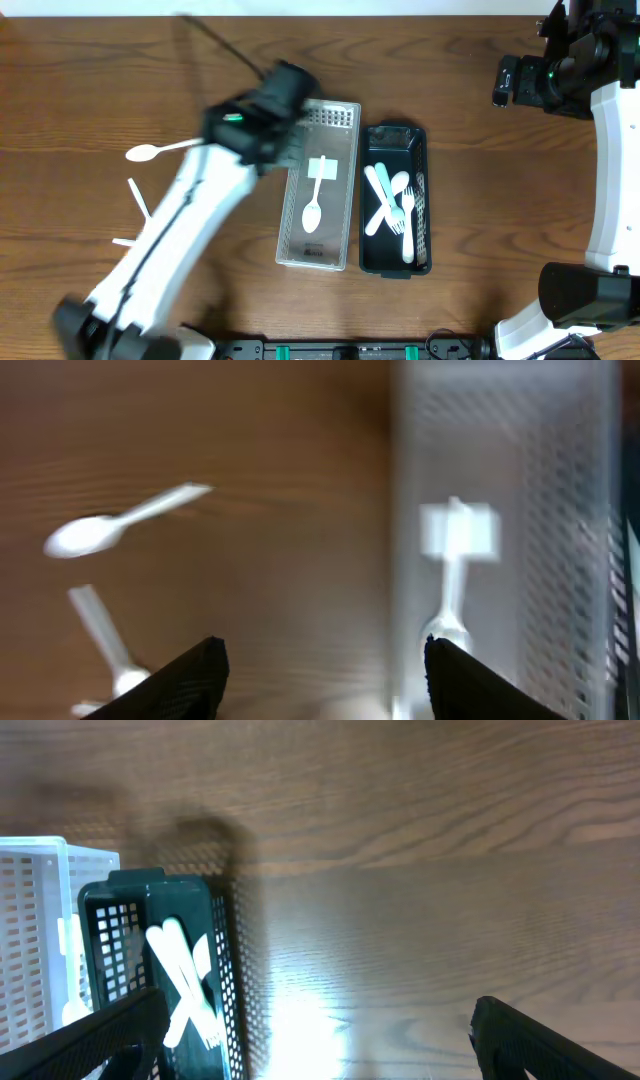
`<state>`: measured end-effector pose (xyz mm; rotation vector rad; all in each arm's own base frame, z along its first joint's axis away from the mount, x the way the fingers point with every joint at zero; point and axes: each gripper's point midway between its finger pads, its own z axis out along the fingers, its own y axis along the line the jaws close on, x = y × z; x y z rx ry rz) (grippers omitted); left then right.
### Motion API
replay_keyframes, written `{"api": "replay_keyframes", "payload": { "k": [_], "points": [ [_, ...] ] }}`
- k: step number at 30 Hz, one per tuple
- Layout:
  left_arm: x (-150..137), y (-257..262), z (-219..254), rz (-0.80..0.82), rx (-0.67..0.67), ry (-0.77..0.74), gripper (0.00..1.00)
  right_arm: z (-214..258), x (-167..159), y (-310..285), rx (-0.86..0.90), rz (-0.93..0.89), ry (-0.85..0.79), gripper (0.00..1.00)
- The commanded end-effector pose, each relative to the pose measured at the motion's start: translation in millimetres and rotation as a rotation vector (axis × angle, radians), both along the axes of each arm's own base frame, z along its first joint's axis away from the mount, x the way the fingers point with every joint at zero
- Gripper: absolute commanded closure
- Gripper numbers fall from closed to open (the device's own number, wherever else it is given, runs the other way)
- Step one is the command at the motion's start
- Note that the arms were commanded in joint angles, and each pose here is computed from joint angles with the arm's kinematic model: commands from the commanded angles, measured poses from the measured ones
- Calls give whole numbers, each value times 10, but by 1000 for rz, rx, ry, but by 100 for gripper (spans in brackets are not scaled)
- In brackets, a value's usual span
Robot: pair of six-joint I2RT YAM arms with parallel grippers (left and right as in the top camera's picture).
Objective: Pack container
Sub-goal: 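Return the left gripper to the spoons at left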
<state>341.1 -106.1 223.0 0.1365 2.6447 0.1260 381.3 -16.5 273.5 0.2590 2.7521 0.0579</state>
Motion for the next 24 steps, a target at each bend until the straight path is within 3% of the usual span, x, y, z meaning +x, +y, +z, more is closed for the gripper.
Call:
{"api": "replay_keyframes", "payload": {
  "k": [1,6,9,15,24],
  "points": [
    [-23,632,254,172,20,-59,33,4,14,-19,-11,18,-2,1],
    [-201,1524,240,501,-12,-24,33,4,15,-20,-15,25,-2,1],
    [-269,1834,4,613,-81,36,33,6,20,-20,-16,28,-5,1],
    [-427,2260,-714,764,-119,155,33,6,21,-20,-19,35,-5,1],
    [-584,2458,-1549,843,-193,282,30,0,6,-19,-18,34,2,1]
  ]
}}
